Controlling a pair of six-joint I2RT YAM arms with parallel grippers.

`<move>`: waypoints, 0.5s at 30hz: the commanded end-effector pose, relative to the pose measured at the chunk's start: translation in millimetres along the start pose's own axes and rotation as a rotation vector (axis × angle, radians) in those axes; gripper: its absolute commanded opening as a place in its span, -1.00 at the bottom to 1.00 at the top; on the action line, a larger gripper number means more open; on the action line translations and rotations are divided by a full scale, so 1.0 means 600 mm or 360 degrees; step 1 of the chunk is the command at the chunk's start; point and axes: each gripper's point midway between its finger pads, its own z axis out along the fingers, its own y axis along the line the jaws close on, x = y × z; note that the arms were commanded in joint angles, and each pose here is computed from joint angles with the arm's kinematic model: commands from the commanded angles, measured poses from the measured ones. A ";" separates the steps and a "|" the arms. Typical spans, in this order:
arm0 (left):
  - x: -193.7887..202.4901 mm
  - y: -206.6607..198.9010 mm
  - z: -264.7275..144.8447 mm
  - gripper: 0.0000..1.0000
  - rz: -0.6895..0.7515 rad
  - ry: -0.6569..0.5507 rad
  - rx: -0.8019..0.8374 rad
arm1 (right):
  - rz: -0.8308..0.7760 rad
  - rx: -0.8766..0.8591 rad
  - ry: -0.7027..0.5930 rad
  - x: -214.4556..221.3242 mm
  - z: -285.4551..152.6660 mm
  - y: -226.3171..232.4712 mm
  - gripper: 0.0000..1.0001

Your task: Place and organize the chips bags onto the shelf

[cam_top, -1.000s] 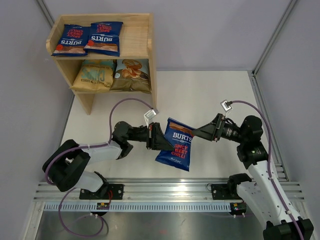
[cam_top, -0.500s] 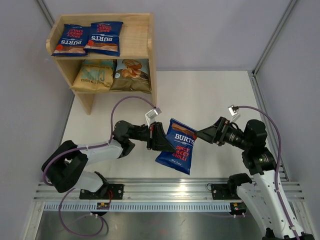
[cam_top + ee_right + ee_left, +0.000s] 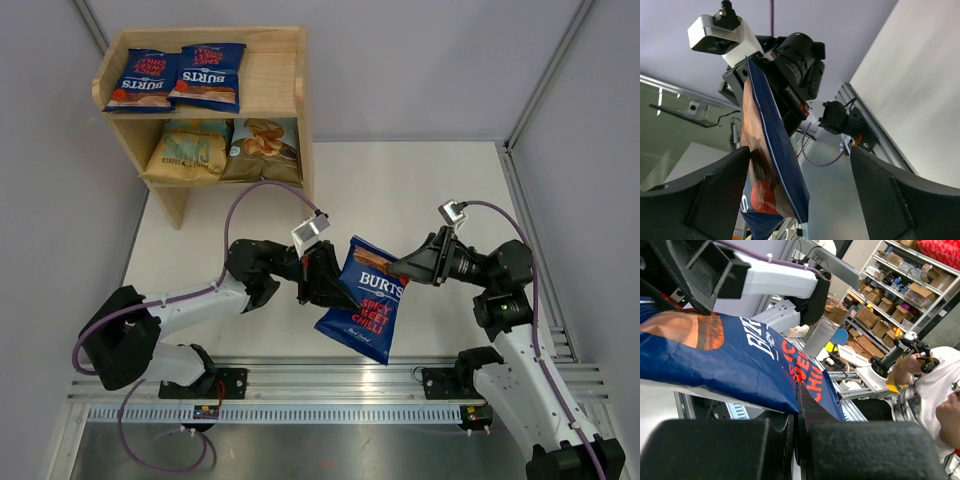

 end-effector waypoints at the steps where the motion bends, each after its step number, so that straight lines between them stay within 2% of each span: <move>1: -0.039 -0.043 0.016 -1.00 0.0405 -0.0051 0.0177 | -0.0143 -0.0247 0.0113 0.012 -0.010 0.078 0.70; 3: -0.042 -0.038 0.018 -1.00 0.0397 -0.0045 0.0174 | -0.0159 -0.0259 0.0128 0.017 -0.013 0.085 0.51; 4: -0.044 -0.032 0.020 -1.00 0.0381 -0.0039 0.0162 | -0.0181 -0.0270 0.0128 0.020 -0.015 0.093 0.21; 7: -0.046 -0.012 0.025 -0.95 0.0333 -0.0024 0.0117 | -0.0207 -0.0267 0.0132 0.024 -0.020 0.101 -0.19; 9: -0.049 0.004 0.024 -0.91 0.0295 -0.0028 0.0073 | -0.0218 -0.0240 0.0131 0.026 -0.020 0.100 -0.29; 11: -0.055 0.016 0.016 -0.82 0.0267 -0.0049 0.0027 | -0.0265 -0.0174 0.0126 0.026 -0.021 0.098 -0.51; 12: -0.062 0.020 0.013 -0.74 0.0245 -0.0074 0.0001 | -0.0341 -0.0158 0.0087 0.015 -0.021 0.115 -0.60; 13: -0.069 0.028 0.002 -0.50 0.0235 -0.0099 -0.0042 | -0.0381 -0.0072 0.0088 0.017 -0.022 0.098 -0.69; 15: -0.074 0.035 -0.010 -0.24 0.0208 -0.0140 -0.0093 | -0.0496 0.0036 -0.0017 -0.005 -0.024 0.113 -0.80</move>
